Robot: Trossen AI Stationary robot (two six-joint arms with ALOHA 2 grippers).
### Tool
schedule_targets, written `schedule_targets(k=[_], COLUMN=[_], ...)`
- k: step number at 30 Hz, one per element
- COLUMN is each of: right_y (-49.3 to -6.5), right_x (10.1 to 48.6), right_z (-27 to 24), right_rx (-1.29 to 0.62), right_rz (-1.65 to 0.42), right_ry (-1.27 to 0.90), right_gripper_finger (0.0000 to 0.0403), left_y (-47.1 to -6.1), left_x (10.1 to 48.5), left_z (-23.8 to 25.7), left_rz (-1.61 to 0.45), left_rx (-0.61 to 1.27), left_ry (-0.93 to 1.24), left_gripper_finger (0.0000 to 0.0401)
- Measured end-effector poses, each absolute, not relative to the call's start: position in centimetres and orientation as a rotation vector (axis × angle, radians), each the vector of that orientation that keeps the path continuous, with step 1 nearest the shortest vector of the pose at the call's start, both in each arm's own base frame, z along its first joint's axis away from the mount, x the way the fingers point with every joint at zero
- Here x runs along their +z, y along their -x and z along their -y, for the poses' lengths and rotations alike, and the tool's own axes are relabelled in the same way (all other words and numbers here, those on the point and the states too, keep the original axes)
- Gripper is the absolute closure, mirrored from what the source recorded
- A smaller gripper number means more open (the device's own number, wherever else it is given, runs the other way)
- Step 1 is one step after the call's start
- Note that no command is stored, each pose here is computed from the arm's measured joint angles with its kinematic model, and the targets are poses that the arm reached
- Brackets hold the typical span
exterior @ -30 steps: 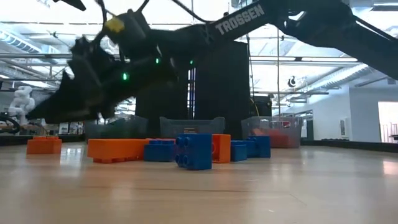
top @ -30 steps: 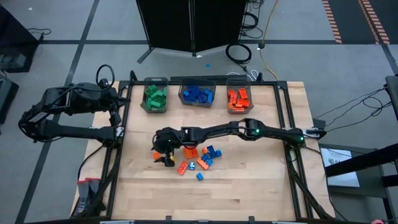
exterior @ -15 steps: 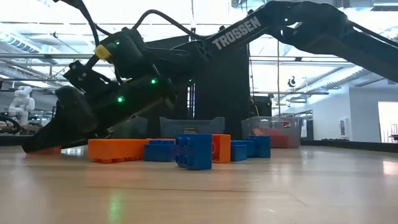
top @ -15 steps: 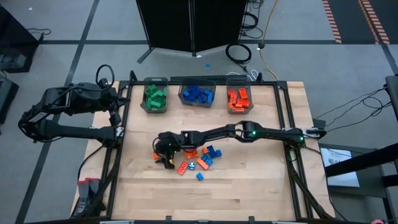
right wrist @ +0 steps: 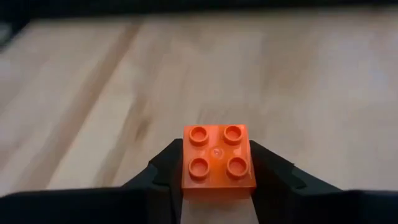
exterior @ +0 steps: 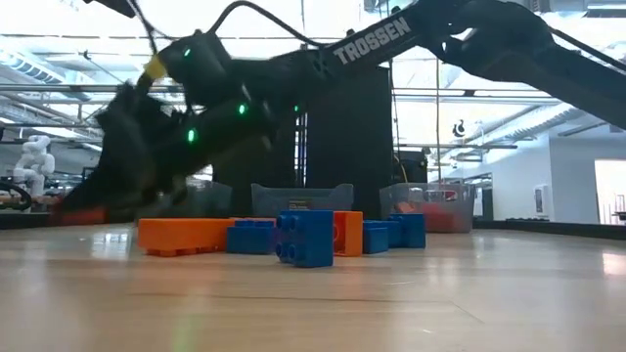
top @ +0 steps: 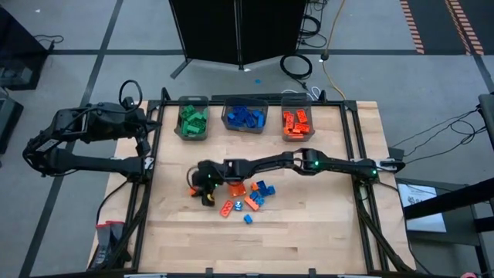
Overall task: Sort blocks
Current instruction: Put the orange game piece into the right black bin
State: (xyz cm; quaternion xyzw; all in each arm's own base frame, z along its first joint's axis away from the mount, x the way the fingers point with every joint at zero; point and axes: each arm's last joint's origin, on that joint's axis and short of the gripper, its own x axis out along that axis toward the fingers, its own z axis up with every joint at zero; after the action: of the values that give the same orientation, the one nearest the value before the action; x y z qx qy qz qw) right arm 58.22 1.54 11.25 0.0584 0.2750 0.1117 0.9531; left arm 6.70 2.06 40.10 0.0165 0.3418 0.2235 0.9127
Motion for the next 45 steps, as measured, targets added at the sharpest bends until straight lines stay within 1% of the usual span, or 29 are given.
schedule_targets(k=[2, 4, 7, 9, 11, 15, 20, 22, 27, 31, 35, 39, 41, 43, 45], right_y=[-58.3, -58.0, -56.2, -54.2, -52.0, -47.7, -41.4, -39.4, -35.7, -32.6, -28.9, -23.7, -21.1, -18.8, -17.1], right_x=[13.5, 16.6, 23.5, 28.5, 32.5, 36.8, 41.4, 42.0, 41.9, 43.2, 44.3, 44.8, 44.2, 42.8, 41.1], right_z=[0.1, 1.9, 4.6, 5.9, 7.1, 9.4, 12.0, 12.8, 13.9, 14.6, 14.5, 13.0, 11.8, 10.8, 10.1], right_rx=[0.199, 0.135, 0.025, -0.044, -0.134, -0.245, -0.354, -0.378, -0.377, -0.410, -0.458, -0.529, -0.571, -0.622, -0.715], right_rz=[-0.519, -0.480, -0.420, -0.388, -0.385, -0.486, -0.606, -0.678, -0.891, -0.945, -0.927, -0.850, -0.777, -0.688, -0.577], right_ry=[-0.113, -0.085, -0.026, 0.049, 0.134, 0.255, 0.260, 0.248, 0.202, 0.203, 0.162, 0.115, 0.085, 0.049, 0.027], right_gripper_finger=[0.0284, 0.0284, 0.0284, 0.0284, 0.0284, 0.0284, 0.0284, 0.0284, 0.0284, 0.0284, 0.0284, 0.0284, 0.0284, 0.0284, 0.0284], left_y=[-6.7, -6.7, -6.7, -6.7, -6.7, -6.8, -6.8, -6.8, -6.8, -6.8, -6.8, -6.8, -6.8, -6.9, -7.0], left_x=[40.1, 40.1, 40.1, 40.1, 40.1, 40.2, 40.2, 40.2, 40.2, 40.2, 40.2, 40.2, 40.2, 40.3, 40.4], left_z=[-2.1, -2.1, -2.1, -2.1, -2.1, -2.1, -2.1, -2.1, -2.1, -2.1, -2.1, -2.1, -2.1, -2.1, -2.1], left_rz=[-0.704, -0.704, -0.703, -0.703, -0.702, -0.690, -0.683, -0.683, -0.683, -0.683, -0.683, -0.684, -0.682, -0.671, -0.654], left_rx=[0.461, 0.461, 0.462, 0.462, 0.462, 0.463, 0.465, 0.465, 0.465, 0.465, 0.465, 0.465, 0.465, 0.465, 0.466], left_ry=[-0.034, -0.034, -0.032, -0.032, -0.032, -0.030, -0.025, -0.024, -0.024, -0.023, -0.022, -0.022, -0.023, -0.022, -0.021], left_gripper_finger=[0.0401, 0.0401, 0.0401, 0.0401, 0.0401, 0.0401, 0.0401, 0.0401, 0.0401, 0.0401, 0.0401, 0.0401, 0.0401, 0.0401, 0.0401])
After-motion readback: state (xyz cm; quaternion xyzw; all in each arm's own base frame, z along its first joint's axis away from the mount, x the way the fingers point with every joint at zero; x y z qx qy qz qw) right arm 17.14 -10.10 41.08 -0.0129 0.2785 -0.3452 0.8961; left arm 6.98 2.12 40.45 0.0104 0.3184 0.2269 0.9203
